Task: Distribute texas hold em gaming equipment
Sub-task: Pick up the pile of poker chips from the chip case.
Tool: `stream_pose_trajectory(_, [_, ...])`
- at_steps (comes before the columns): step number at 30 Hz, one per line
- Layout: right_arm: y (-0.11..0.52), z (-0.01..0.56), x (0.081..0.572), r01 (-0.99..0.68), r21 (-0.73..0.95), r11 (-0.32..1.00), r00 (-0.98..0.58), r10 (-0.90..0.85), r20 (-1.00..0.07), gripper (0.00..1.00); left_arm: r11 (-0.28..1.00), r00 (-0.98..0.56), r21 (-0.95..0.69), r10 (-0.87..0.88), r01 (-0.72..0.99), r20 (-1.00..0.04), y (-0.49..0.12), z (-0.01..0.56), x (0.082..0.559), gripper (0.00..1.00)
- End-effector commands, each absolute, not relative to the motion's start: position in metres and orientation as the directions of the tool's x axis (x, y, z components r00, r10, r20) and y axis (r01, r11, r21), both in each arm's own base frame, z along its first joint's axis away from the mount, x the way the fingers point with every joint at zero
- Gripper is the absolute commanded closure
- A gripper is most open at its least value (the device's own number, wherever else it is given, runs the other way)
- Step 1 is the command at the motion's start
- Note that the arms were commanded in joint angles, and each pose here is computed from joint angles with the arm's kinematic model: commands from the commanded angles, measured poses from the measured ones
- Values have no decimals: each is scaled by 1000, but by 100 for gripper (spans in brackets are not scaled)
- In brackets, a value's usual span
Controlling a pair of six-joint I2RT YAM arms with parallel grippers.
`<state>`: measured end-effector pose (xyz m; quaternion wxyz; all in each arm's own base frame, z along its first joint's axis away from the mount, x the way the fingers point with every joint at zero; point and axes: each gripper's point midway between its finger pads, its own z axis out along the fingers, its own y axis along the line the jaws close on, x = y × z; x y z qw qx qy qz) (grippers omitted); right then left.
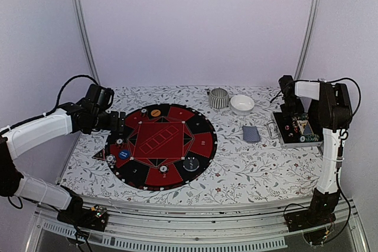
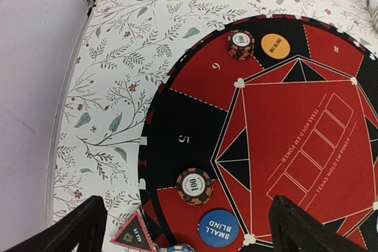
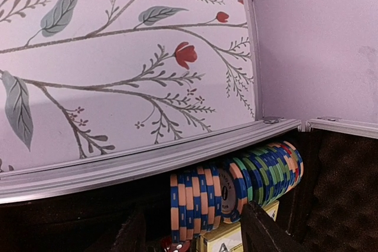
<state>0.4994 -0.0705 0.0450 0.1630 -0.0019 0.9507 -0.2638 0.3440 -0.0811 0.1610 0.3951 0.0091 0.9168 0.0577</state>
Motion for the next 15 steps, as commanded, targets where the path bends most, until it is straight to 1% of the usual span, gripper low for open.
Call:
stream_pose_trajectory(1, [-77,29,496,93,-450,888,-955,-49,-294,44,992,-692,120,67,-29,-719,-77,158,344,2])
stream_pose_trajectory(4, [-77,27,496,83,-442,893,-956,-54,-289,48,992,-692,124,69,-29,-718,-77,158,343,2])
stream_pose_trajectory(8, [-77,22,498,70,-440,895,-959,-62,-278,50,992,-695,124,69,-29,-716,-77,156,343,2])
stream_pose_trajectory(11, [-72,20,500,58,-420,906,-960,-65,-274,56,991,-697,128,71,-30,-714,-76,155,343,2])
stream_pose_trajectory(15, [-72,21,497,51,-460,886,-964,-77,-255,59,991,-698,130,72,-30,-712,-75,154,342,2])
